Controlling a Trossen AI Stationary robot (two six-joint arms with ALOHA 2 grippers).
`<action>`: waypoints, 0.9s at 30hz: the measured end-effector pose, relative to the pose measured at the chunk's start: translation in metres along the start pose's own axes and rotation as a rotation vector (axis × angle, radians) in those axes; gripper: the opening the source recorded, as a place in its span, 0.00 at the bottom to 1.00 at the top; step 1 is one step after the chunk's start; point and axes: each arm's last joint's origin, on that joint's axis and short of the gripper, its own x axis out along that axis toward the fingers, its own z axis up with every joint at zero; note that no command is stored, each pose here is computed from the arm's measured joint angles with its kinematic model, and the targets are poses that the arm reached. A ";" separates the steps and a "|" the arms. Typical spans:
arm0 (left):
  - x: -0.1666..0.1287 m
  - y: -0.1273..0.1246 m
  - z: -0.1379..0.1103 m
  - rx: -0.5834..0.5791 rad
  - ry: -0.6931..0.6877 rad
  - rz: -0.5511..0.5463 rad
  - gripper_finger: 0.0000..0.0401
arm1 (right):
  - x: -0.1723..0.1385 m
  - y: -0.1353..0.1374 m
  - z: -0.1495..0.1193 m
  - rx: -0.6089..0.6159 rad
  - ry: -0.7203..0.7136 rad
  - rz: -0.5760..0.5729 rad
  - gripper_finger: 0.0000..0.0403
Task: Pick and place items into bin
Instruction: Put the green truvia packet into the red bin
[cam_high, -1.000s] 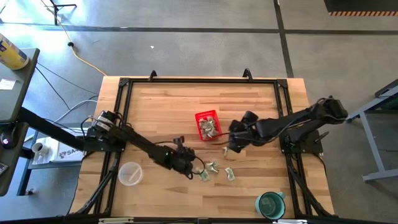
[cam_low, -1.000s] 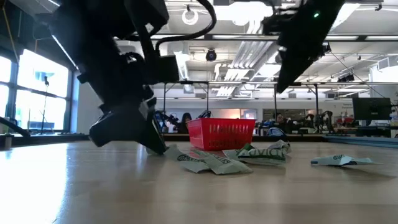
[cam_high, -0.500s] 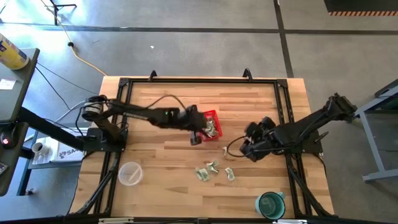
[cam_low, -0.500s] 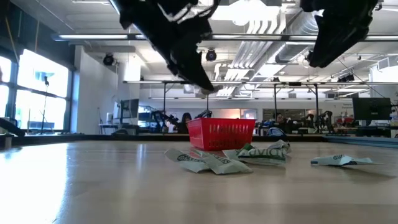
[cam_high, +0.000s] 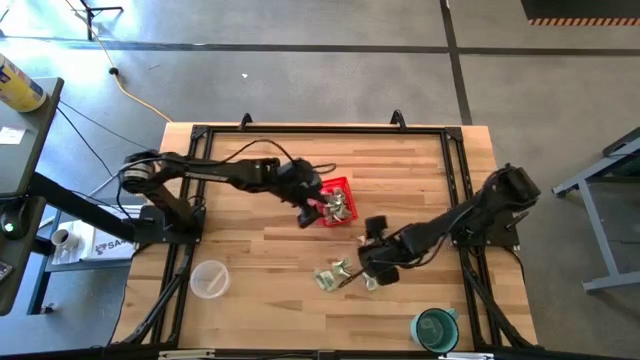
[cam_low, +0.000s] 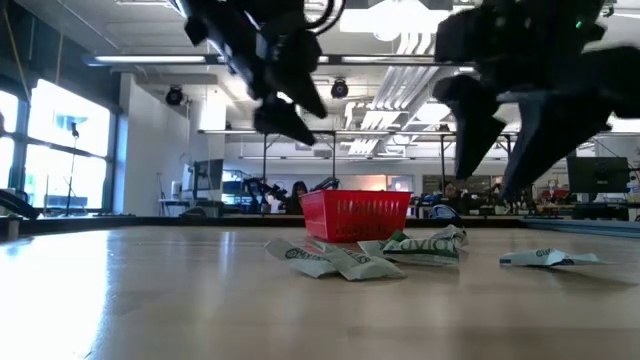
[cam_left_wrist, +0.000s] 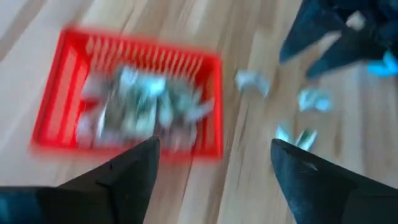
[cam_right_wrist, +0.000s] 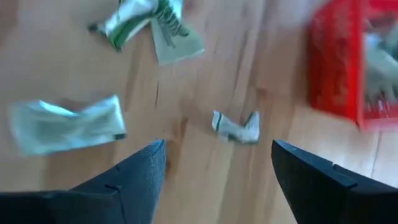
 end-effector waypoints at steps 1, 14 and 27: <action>-0.004 -0.005 -0.005 0.001 0.031 0.030 0.85 | 0.005 -0.002 0.002 -0.045 0.002 0.012 0.70; -0.027 -0.077 -0.076 -0.087 0.209 0.198 0.65 | 0.055 -0.065 0.003 -0.123 0.036 0.294 0.59; -0.031 -0.097 -0.096 -0.149 0.210 0.250 0.48 | 0.066 -0.056 -0.006 -0.106 0.163 0.323 0.26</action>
